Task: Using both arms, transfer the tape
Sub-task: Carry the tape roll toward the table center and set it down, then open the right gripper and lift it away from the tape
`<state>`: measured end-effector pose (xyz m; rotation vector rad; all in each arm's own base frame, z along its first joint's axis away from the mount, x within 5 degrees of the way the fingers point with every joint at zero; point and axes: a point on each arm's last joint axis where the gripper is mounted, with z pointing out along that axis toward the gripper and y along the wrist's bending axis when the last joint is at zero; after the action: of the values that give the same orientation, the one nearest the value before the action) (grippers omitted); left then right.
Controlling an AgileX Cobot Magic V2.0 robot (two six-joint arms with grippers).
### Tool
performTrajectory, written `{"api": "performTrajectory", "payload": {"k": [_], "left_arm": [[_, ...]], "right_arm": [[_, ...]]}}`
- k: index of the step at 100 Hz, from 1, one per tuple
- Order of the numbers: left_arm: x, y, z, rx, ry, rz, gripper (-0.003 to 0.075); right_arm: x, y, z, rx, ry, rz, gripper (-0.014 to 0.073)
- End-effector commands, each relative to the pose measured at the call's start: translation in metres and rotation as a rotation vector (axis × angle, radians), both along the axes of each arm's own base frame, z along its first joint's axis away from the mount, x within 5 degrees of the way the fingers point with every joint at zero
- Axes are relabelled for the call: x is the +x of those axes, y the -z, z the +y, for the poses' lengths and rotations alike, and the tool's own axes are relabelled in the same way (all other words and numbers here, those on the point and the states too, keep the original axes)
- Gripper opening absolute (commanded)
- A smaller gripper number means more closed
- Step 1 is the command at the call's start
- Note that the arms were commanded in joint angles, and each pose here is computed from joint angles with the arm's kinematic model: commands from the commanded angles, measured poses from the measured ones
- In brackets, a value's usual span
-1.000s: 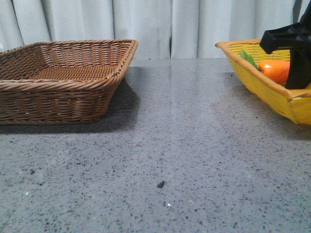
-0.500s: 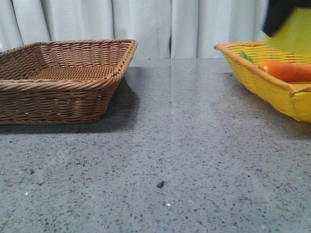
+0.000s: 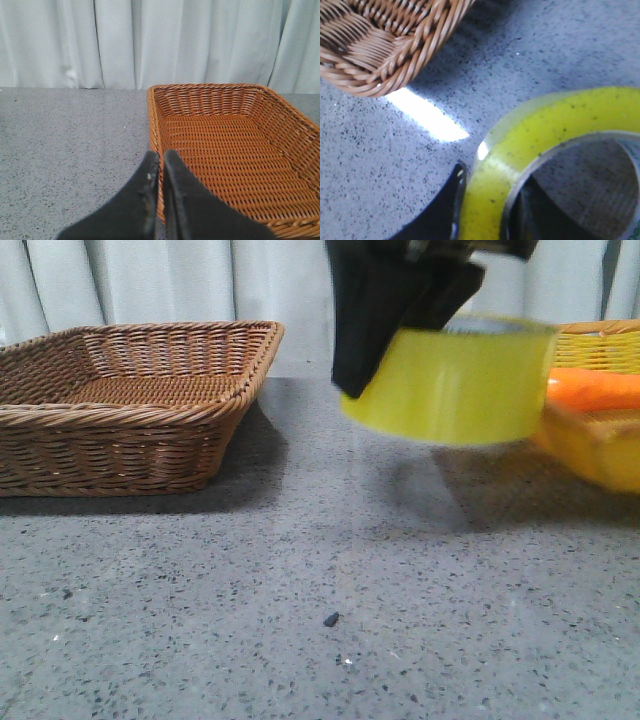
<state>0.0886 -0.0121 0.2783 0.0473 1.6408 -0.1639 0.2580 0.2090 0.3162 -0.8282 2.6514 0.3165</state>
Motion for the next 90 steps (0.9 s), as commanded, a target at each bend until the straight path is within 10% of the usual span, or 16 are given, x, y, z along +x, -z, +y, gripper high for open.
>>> {"api": "performTrajectory", "payload": {"k": [1,35,58,90], "left_arm": [[0.002,-0.018,0.001,-0.033,-0.013,-0.096,-0.0021],[0.002,-0.018,0.001,-0.033,-0.013,-0.096,-0.0021],[0.002,-0.021,0.001,-0.036,-0.011,-0.121,-0.0009],[0.004,-0.036,-0.011,-0.050,0.107,-0.154,0.0443]], "right_arm": [[0.005,-0.015,0.003,0.046,-0.007,-0.077,-0.0064],[0.013,0.000,0.011,0.049,-0.003,-0.044,0.0225],[0.010,-0.008,0.009,0.069,-0.002,-0.070,0.0251],[-0.027,-0.072,-0.020,0.188,-0.002,-0.224,-0.0058]]}}
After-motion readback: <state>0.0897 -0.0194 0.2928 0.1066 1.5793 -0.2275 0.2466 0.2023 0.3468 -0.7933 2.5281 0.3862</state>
